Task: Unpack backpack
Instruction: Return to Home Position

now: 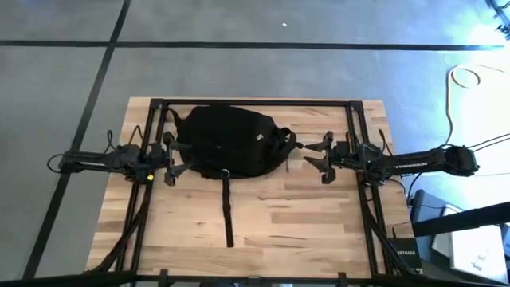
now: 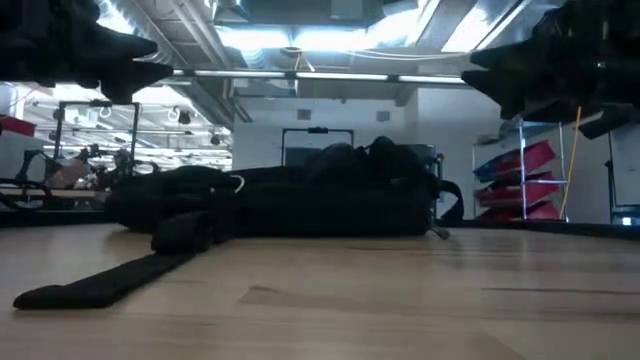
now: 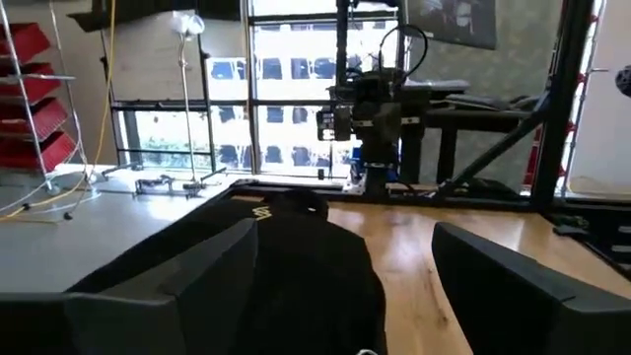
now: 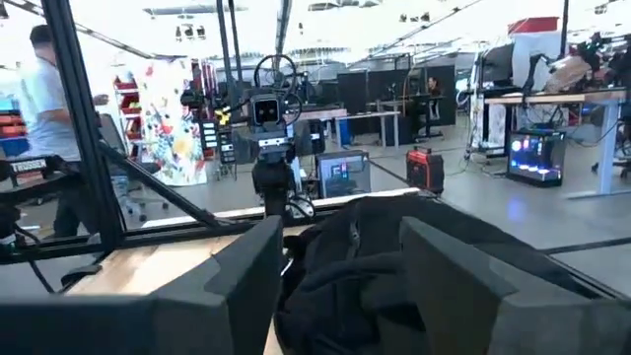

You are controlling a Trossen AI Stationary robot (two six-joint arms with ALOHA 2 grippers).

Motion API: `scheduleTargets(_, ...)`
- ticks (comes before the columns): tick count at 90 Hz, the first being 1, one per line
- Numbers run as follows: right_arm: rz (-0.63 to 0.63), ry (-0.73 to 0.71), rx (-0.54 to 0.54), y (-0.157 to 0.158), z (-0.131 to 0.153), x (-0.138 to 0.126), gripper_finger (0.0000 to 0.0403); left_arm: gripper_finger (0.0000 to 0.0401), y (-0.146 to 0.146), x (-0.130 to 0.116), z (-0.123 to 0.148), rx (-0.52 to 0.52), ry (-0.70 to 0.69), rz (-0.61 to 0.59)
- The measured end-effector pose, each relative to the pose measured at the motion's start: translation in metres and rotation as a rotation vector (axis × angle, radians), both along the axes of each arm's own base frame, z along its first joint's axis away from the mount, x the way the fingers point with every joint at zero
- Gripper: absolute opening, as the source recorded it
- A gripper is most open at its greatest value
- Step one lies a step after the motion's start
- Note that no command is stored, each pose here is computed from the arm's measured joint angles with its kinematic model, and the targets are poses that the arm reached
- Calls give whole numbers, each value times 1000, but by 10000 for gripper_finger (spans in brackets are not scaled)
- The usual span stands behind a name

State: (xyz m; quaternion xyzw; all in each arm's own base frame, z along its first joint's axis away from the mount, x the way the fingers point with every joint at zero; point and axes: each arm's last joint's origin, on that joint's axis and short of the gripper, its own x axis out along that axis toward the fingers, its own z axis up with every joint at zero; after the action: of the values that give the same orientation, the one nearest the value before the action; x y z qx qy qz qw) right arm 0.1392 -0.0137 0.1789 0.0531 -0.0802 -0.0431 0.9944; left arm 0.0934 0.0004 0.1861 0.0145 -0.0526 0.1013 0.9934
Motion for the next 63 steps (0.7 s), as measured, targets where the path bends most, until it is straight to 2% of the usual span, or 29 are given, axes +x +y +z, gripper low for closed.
scheduleTargets(22, 1, -54, -39, 1, 7, -6, 190, 288, 0, 0, -4, 20, 40, 1)
scheduleTargets(41, -3, 33, -14, 2, 1, -16, 190, 288, -5, 0, -2, 38, 28, -46)
scheduleTargets(63, 2, 29, 14, 3, 2, -27, 190, 288, -7, 0, -7, 56, 39, 17)
